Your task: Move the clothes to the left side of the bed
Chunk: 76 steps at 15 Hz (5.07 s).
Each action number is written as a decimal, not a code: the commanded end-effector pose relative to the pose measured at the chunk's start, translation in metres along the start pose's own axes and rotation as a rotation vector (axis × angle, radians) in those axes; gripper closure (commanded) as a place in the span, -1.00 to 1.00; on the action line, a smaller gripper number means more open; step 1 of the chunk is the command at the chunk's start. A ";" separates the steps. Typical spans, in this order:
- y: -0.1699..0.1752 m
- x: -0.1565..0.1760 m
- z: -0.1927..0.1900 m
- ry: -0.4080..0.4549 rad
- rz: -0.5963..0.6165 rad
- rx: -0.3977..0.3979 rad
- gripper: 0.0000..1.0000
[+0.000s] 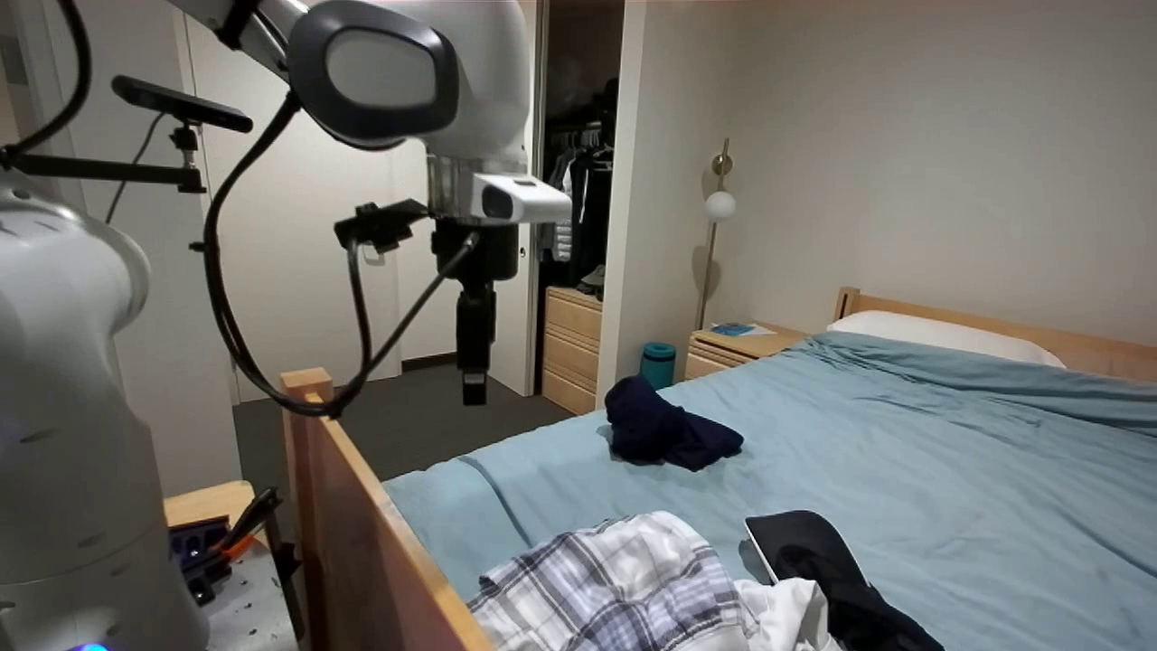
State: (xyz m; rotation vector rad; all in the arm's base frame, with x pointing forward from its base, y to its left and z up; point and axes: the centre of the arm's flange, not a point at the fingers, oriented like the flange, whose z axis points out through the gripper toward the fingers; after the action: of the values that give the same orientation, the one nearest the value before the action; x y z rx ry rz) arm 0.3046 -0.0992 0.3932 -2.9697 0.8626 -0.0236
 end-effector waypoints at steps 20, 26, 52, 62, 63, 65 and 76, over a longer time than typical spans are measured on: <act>0.030 0.151 0.159 -0.068 -0.165 -0.057 -1.00; 0.031 0.154 0.163 -0.061 -0.108 -0.092 -1.00; 0.092 0.142 0.154 0.127 0.180 0.224 0.88; -0.048 0.179 0.040 0.148 -0.290 0.413 0.89; -0.076 0.180 0.037 0.127 -0.349 0.424 0.89; -0.112 0.177 0.035 0.088 -0.466 0.453 0.88; -0.224 0.185 0.082 -0.005 -0.604 0.521 0.88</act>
State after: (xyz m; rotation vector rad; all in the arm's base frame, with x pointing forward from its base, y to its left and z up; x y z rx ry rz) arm 0.5269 -0.0525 0.3355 -2.6606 0.0760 -0.2711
